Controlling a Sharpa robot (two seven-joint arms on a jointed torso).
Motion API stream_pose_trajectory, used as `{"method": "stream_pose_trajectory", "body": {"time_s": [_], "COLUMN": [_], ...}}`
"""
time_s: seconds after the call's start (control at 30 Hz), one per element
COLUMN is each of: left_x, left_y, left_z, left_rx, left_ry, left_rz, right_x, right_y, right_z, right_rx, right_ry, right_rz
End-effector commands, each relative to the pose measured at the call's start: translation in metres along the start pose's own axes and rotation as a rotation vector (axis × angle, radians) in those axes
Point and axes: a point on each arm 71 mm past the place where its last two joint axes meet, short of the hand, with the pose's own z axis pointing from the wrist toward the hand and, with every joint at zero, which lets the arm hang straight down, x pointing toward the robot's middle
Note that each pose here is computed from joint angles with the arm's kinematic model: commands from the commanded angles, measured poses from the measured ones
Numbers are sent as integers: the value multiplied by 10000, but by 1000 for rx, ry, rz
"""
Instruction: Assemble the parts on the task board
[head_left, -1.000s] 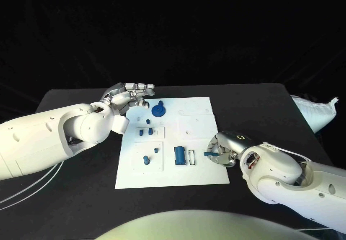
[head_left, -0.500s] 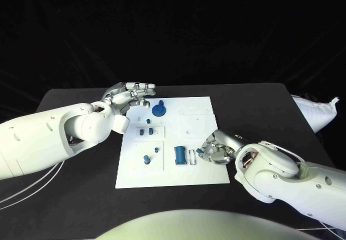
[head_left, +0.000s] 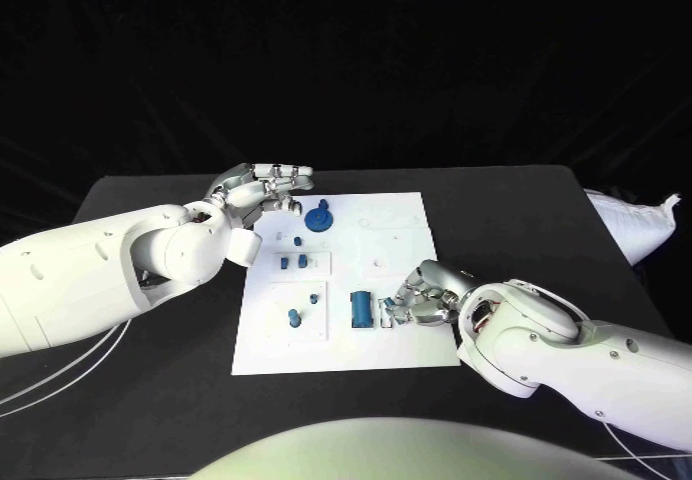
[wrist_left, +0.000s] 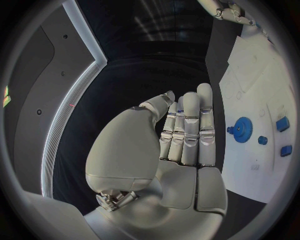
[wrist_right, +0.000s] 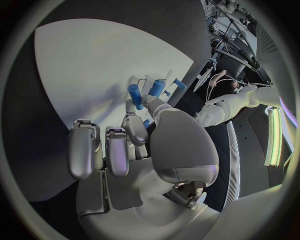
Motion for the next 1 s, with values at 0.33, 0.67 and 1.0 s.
{"method": "stream_pose_trajectory", "body": {"time_s": [0.33,0.67,1.0], "left_x": [43,44,46], "left_y": [-2,-1,0], "left_z": [7,6,6], "left_rx": [3,0,-2], "left_ry": [29,30,33], "left_rz": [-4,-5,-4], "right_x": [61,71,73], "right_y": [6,19,59], "right_z": [67,86,92], "right_rx": [24,19,4], "right_ry": [64,69,55], "right_rz": [-10,-43,-59]}}
